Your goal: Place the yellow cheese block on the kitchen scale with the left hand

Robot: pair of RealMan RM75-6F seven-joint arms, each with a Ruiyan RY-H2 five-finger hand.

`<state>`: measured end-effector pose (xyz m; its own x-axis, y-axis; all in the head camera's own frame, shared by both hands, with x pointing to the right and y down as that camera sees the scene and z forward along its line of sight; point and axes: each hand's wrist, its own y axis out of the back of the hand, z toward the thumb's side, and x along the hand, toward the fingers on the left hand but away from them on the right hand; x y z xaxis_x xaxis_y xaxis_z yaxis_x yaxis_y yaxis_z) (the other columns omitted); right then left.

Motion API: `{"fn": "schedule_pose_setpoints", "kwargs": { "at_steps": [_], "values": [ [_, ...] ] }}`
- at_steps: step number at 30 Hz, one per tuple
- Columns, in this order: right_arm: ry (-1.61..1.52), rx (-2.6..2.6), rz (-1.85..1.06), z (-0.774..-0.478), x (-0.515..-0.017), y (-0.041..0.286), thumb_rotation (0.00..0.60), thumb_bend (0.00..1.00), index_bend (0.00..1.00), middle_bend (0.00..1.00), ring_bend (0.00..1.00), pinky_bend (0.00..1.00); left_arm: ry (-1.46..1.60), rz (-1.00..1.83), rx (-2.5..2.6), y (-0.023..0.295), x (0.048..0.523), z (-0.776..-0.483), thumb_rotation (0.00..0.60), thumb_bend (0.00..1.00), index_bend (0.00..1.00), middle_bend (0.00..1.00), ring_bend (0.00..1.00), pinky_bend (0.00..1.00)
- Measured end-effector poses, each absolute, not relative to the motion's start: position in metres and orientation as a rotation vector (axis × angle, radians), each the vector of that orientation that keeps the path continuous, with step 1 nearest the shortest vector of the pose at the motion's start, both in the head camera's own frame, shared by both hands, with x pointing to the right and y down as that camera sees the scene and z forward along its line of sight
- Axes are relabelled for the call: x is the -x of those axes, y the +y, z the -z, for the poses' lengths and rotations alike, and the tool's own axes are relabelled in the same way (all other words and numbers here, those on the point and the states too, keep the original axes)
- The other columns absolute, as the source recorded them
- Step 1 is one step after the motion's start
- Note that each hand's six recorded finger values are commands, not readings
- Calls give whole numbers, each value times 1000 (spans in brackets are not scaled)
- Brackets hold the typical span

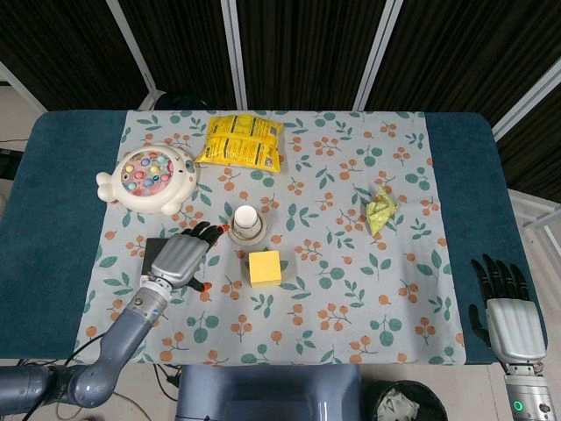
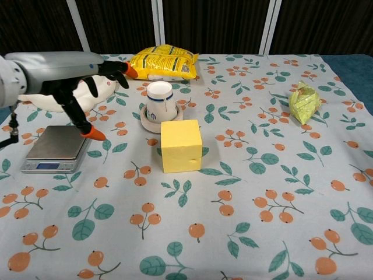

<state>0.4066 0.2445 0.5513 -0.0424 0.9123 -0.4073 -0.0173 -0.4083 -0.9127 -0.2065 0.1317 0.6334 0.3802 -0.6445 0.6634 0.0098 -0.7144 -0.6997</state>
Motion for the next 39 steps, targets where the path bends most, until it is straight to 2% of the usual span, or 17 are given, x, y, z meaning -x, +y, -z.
{"fn": "schedule_pose_setpoints", "kwargs": {
  "at_steps": [15,25,34,39],
  "values": [
    [-998,1467,-1554,-549,-409,244,600,582,0,0,0,0,466,1372,2023,135,161,-658,600,43,114,172,77,250],
    [-1004,1464,-1555,-548,-411,243,600,582,0,0,0,0,432,1348,2040,140,135,-673,600,51,147,220,121,271],
    [-1005,1467,-1554,-548,-411,243,600,582,0,0,0,0,415,1321,2029,145,123,-680,600,119,165,264,168,327],
    [-1003,1469,-1555,-548,-411,243,600,582,0,0,0,0,410,1315,2027,147,119,-683,600,259,198,311,220,378]
  ]
}}
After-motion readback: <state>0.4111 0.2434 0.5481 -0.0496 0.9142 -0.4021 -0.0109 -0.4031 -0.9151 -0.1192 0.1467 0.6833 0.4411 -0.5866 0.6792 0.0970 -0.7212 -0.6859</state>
